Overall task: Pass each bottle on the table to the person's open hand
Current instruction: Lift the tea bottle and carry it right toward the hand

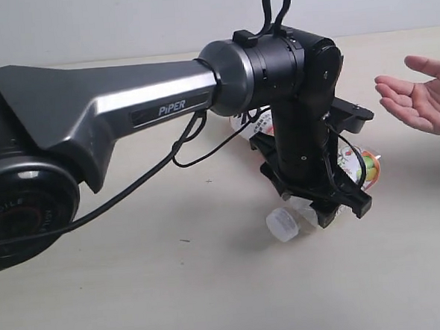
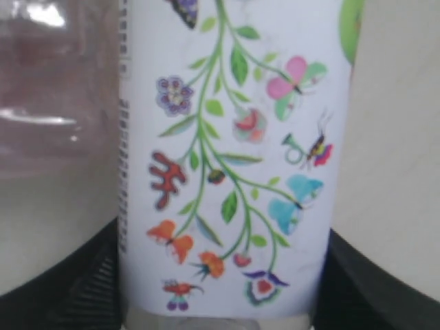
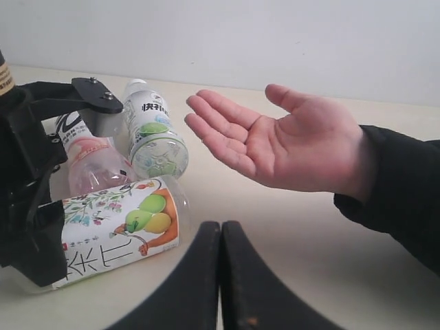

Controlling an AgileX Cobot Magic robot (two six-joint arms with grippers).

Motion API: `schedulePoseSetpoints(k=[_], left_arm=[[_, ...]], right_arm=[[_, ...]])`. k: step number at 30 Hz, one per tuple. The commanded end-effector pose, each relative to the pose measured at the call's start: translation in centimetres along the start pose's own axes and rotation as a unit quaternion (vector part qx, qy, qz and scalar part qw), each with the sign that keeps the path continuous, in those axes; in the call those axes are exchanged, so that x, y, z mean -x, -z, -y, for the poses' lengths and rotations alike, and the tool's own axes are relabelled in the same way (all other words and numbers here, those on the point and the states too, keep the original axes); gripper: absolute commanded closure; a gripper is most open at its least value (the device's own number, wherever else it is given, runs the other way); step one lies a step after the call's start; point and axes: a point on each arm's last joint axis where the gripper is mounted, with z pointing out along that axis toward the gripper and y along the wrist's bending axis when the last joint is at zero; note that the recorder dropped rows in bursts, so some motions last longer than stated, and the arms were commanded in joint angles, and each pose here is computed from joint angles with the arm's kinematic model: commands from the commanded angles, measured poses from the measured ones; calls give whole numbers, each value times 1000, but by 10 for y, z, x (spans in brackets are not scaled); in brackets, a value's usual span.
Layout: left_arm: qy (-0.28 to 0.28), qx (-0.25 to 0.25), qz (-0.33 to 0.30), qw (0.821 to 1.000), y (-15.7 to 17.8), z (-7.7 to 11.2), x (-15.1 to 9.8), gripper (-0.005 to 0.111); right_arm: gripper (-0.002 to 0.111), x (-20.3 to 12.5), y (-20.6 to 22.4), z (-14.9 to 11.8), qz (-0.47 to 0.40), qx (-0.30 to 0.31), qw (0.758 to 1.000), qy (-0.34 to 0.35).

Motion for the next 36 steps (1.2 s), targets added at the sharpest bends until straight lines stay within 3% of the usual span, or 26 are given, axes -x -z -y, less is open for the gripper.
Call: schedulePoseSetpoints(k=[1, 20, 22, 23, 24, 25, 27, 30, 36], left_arm=[[10, -17, -27, 999, 8, 4, -6, 107], [17, -87, 69, 994, 107, 38, -10, 107], [38, -107, 147, 983, 114, 41, 3, 107], [77, -122, 226, 963, 117, 41, 19, 107], [93, -129, 263, 952, 118, 41, 26, 107], [139, -150, 316, 926, 114, 39, 38, 107], [204, -184, 352, 895, 105, 37, 49, 107], [257, -223, 340, 876, 82, 36, 55, 107], [281, -230, 376, 852, 76, 31, 63, 107]], right_arm=[[108, 0, 0, 0, 4, -3, 1000, 2], [108, 0, 0, 0, 4, -3, 1000, 2], [108, 0, 0, 0, 4, -3, 1000, 2], [108, 0, 0, 0, 4, -3, 1000, 2], [108, 0, 0, 0, 4, -3, 1000, 2], [108, 0, 0, 0, 4, -3, 1000, 2], [108, 0, 0, 0, 4, -3, 1000, 2], [108, 0, 0, 0, 4, -3, 1000, 2], [108, 0, 0, 0, 4, -3, 1000, 2]])
